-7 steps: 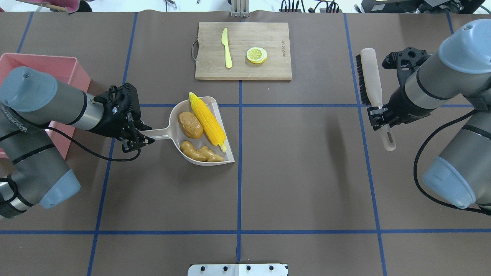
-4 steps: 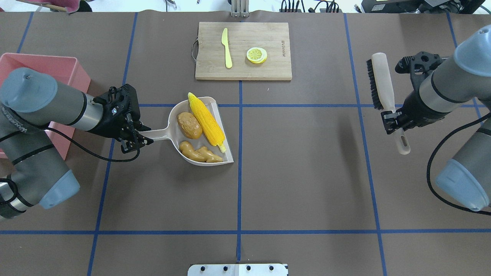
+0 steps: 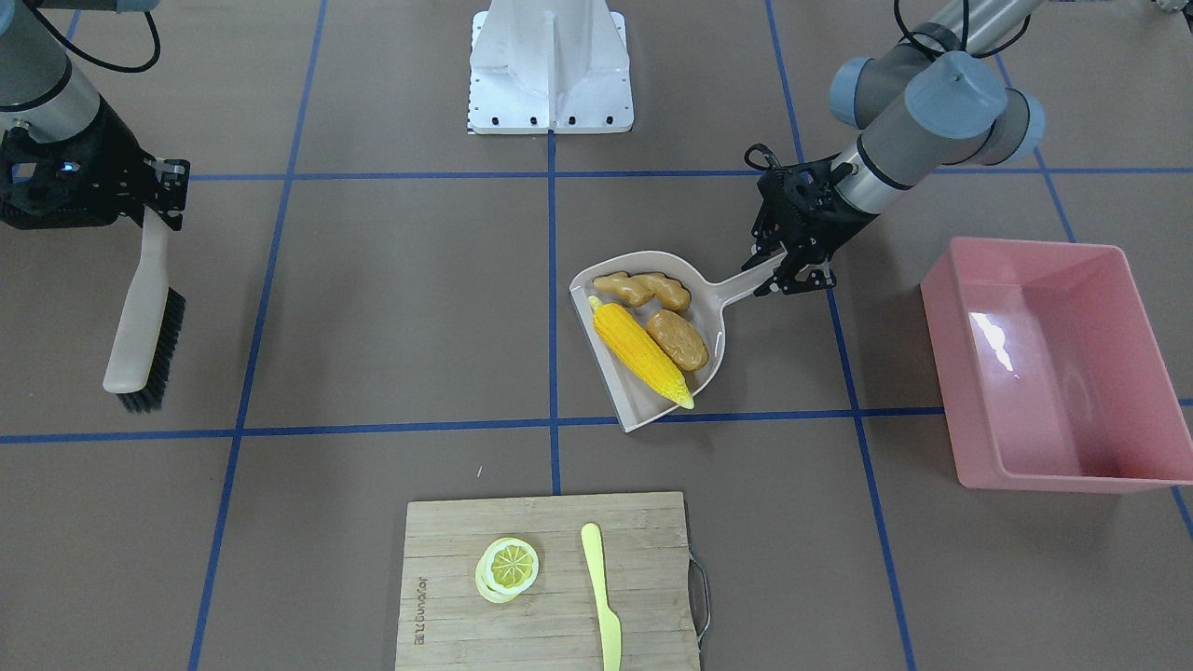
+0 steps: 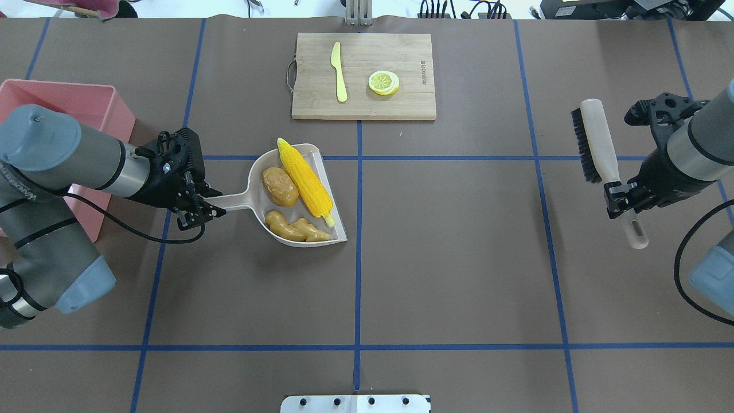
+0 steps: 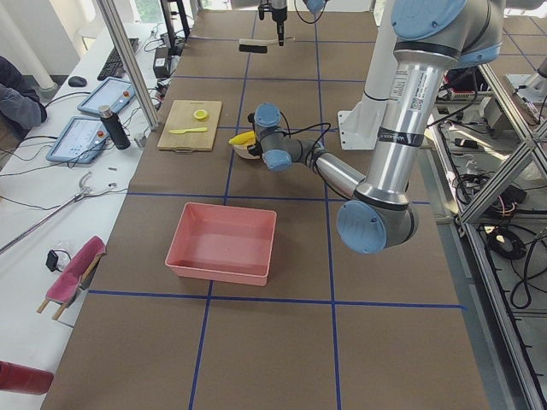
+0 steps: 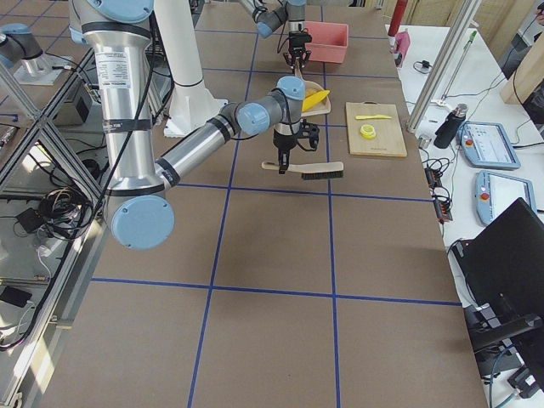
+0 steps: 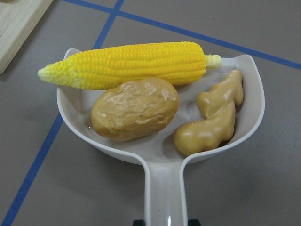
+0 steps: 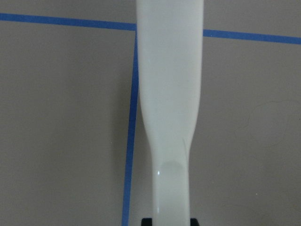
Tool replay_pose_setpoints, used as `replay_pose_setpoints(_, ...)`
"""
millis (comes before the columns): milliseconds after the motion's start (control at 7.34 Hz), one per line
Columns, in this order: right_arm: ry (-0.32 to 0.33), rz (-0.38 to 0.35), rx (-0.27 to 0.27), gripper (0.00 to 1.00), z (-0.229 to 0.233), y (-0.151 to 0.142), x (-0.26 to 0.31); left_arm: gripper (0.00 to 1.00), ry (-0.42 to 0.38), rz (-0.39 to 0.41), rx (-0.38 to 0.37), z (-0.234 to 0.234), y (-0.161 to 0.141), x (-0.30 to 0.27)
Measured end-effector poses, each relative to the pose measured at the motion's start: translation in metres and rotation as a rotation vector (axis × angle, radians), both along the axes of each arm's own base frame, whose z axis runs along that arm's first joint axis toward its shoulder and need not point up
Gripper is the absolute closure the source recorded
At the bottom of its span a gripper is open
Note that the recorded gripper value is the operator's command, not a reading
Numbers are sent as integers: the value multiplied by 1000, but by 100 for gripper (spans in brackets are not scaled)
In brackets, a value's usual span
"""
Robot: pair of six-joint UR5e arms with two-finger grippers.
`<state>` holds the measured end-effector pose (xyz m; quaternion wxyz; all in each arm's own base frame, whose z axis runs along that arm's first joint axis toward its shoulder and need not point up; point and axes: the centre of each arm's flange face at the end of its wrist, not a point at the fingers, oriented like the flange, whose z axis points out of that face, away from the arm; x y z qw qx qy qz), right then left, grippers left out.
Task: Sweep and dump trash into bin
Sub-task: 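Carry the brush back with the right gripper while the left holds the dustpan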
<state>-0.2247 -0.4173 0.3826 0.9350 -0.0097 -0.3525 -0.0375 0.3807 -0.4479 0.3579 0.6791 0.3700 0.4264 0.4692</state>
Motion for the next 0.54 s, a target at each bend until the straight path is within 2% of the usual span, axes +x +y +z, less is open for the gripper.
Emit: replay_pose_setpoints(545, 1, -23, -9, 100, 14, 3, 9, 100, 77, -12, 43, -5, 5, -6)
